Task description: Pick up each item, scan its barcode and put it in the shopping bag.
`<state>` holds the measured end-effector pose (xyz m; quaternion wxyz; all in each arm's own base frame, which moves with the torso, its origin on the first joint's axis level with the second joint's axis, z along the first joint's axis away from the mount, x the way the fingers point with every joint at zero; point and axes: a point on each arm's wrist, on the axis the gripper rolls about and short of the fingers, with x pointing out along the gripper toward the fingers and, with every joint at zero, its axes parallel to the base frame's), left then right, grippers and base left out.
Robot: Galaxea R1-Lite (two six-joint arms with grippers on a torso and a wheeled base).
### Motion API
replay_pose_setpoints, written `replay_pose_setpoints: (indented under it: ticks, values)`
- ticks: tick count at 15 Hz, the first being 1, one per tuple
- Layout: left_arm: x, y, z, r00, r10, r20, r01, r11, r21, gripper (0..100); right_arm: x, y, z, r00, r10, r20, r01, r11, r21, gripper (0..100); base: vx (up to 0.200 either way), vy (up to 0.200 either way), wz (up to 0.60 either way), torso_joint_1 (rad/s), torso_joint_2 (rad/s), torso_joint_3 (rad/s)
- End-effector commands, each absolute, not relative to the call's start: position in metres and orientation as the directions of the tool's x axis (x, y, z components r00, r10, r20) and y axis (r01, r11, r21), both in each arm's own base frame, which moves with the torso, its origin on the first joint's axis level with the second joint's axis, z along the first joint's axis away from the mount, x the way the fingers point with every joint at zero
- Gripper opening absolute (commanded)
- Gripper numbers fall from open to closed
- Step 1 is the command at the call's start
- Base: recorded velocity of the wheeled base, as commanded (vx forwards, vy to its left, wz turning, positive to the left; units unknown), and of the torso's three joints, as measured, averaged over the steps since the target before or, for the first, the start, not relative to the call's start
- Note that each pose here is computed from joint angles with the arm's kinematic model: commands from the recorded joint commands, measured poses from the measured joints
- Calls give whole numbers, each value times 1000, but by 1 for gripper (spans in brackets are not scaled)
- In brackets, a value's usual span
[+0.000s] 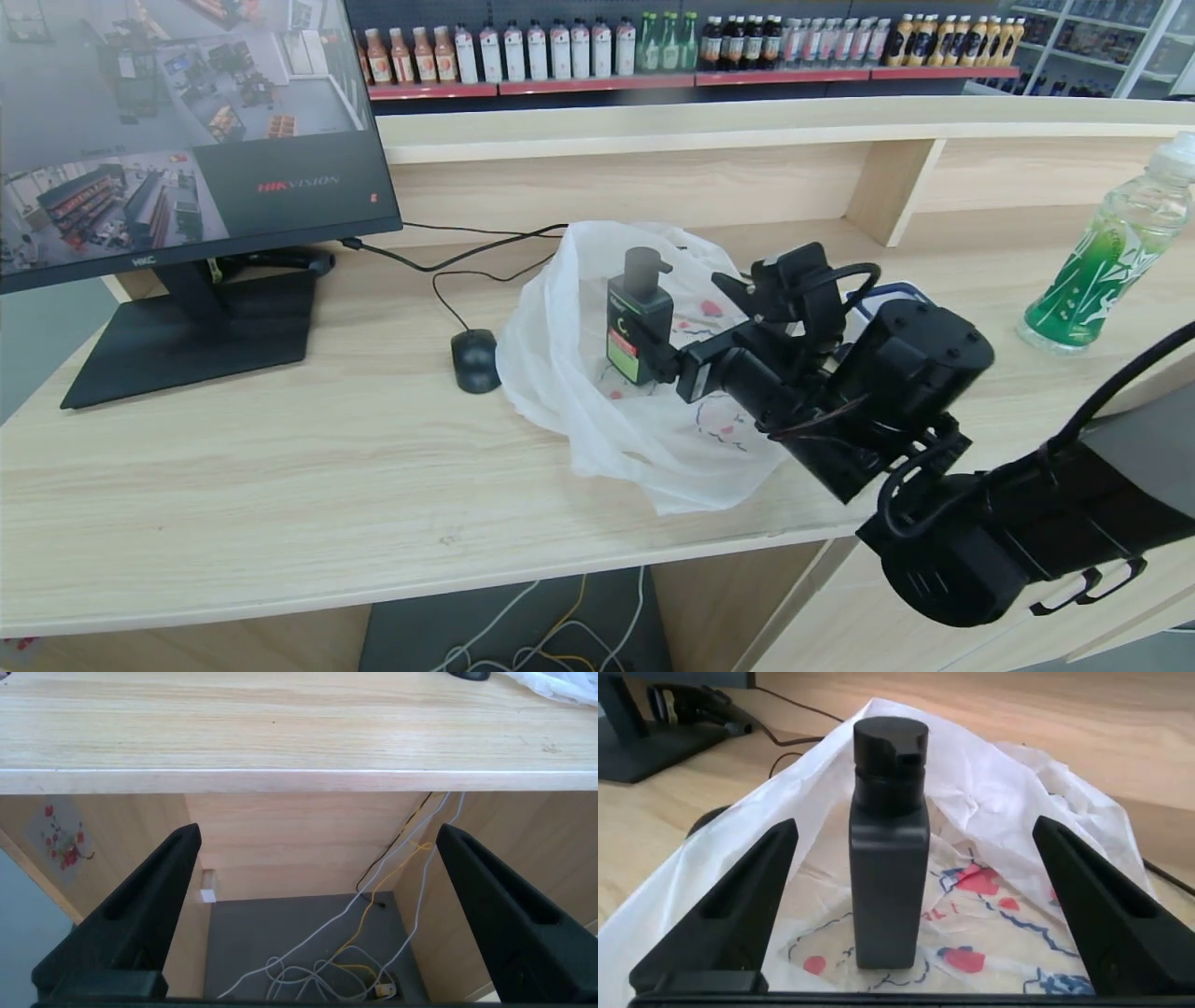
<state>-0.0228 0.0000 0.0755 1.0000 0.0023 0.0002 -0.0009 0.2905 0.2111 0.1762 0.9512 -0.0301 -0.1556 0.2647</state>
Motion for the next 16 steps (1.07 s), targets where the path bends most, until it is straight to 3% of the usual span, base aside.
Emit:
replay_pose_setpoints:
  ticks: [1,3,13,16]
  values:
    - [-23,0,76,1000,-2,-2,2,1000,6,100,273,198,172,806,508,304,-491,860,-136,100,0,0,0,0,0,0]
    - [-23,0,76,1000,-2,-2,2,1000,5,100,255,185,162,820,509,263,-495,860,-121,100,0,0,0,0,0,0]
    - [-23,0,76,1000,-2,-2,2,1000,5,100,204,146,180,840,467,278,-458,883,-101,100,0,0,0,0,0,0]
    - [-23,0,76,1000,-2,-2,2,1000,5,100,199,142,177,843,469,262,-459,882,-103,100,-200,0,0,1,4,1]
